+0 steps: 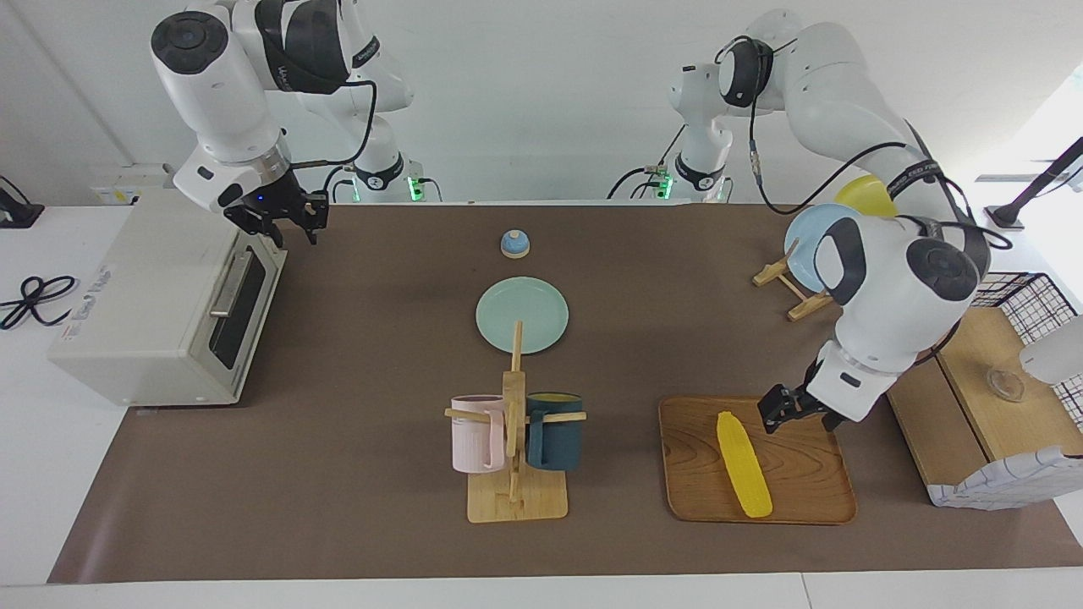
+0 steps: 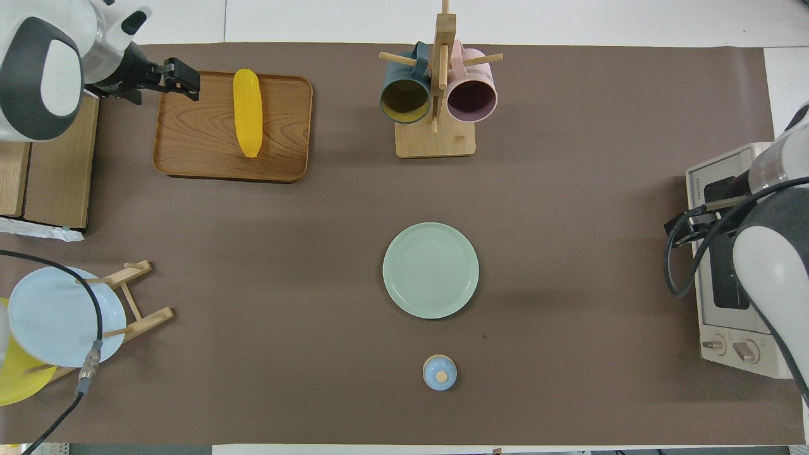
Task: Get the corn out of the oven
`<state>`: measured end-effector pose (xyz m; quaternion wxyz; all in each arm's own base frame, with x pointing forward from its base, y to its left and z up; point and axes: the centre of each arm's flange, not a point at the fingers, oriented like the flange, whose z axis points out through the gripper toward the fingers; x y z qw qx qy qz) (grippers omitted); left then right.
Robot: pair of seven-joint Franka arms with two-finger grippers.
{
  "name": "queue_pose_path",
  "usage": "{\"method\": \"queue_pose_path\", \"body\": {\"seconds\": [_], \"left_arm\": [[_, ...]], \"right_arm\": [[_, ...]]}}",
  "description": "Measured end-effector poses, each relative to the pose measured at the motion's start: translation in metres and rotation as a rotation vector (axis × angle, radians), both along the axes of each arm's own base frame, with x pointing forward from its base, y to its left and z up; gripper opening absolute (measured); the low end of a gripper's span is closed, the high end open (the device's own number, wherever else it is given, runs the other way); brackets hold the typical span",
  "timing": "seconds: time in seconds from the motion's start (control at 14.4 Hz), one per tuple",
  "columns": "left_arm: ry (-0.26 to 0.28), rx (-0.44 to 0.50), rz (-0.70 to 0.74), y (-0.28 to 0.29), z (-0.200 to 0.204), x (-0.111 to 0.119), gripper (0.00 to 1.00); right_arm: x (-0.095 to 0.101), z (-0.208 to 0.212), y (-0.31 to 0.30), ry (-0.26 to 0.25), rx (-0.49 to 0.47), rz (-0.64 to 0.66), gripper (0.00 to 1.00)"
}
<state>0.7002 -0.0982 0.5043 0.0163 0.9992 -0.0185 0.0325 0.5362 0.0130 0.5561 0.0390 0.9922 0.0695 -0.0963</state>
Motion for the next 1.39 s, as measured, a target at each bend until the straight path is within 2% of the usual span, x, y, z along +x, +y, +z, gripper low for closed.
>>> {"method": "queue_pose_path", "body": {"seconds": [0.07, 0.14, 0.56, 0.97, 1.11, 1.25, 1.39], "left_arm": [[0.019, 0.003, 0.000, 0.002, 0.014, -0.013, 1.00], [0.035, 0.005, -0.001, 0.004, 0.030, -0.026, 1.00], [0.126, 0.018, -0.002, 0.014, 0.103, -0.091, 1.00], [0.181, 0.022, 0.020, 0.028, 0.121, -0.157, 1.00], [0.169, 0.022, 0.016, 0.026, 0.121, -0.171, 1.00], [0.132, 0.018, 0.018, 0.018, 0.121, -0.171, 1.00], [0.129, 0.019, 0.012, 0.010, 0.120, -0.171, 1.00]], "right_arm": [[0.005, -0.001, -0.003, 0.008, -0.001, -0.007, 0.95], [0.009, -0.003, -0.006, 0.013, -0.001, -0.012, 1.00], [0.011, -0.002, -0.010, 0.013, -0.001, -0.020, 1.00], [0.008, 0.005, -0.012, 0.011, -0.001, -0.025, 1.00], [0.007, 0.005, -0.013, 0.012, -0.001, -0.027, 1.00], [0.007, 0.005, -0.015, 0.012, -0.001, -0.031, 1.00], [0.007, 0.005, -0.016, 0.012, -0.001, -0.033, 1.00]]}}
